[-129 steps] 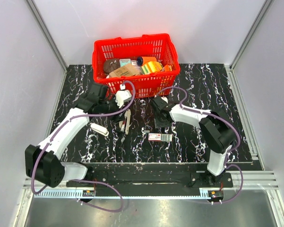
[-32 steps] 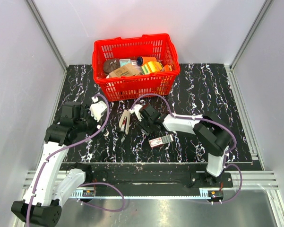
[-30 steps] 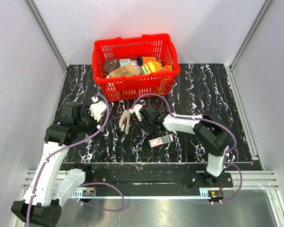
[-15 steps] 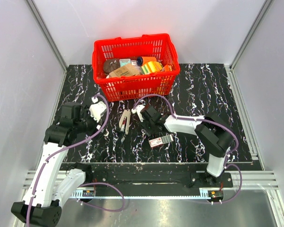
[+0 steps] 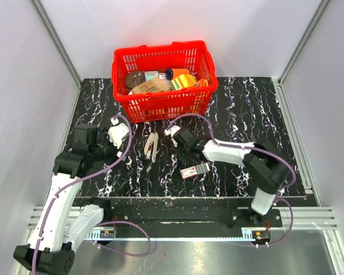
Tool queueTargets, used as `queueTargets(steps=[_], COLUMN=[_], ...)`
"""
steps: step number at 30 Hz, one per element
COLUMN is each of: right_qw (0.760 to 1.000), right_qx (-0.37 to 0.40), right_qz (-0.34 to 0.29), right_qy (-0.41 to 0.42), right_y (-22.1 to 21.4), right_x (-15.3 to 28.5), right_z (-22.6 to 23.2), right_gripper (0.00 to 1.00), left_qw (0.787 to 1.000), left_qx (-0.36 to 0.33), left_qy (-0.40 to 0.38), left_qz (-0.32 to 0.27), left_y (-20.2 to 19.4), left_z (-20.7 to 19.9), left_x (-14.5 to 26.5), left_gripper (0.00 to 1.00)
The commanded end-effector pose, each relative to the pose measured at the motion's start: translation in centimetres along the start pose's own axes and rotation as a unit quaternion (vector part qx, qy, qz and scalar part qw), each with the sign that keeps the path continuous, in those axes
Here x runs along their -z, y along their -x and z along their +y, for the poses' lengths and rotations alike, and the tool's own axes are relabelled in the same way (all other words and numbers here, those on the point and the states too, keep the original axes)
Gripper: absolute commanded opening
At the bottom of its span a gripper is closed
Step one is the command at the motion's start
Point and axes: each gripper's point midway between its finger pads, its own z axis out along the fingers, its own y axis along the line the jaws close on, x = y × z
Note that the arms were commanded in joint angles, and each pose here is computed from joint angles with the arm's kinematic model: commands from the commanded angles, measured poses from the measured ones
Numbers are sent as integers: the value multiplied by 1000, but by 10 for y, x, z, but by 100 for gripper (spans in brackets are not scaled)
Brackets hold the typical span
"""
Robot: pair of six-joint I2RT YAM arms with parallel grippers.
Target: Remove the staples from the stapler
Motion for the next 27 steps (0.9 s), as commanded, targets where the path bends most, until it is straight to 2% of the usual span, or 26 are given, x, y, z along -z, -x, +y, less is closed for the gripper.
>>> queueTargets(steps=[1,3,10,14,27], right_qw=[994,990,973,970,968], right_qx=[-88,-121,-209,-214,-219], right_qz=[-45,-39,-15,4,-5], right_qy=[-41,-58,-93,-112,-124], right_y=[16,4,-43,-59,-63], right_x=[41,50,58,58,60], right_z=[-11,-15,-23,-25,-26], right_gripper=[4,0,0,0,0], left_qw=[1000,1000,1000,1000,1000], left_qx=[-6,-9,-15,-13,-14], left_qy=[-1,-1,0,-1,-4], left_qz=[-21,-19,-20,-19,-17], left_y=[13,11,11,11,10], left_z=[1,1,1,1,1], left_x=[4,4,4,4,3], left_gripper=[83,83,83,83,83])
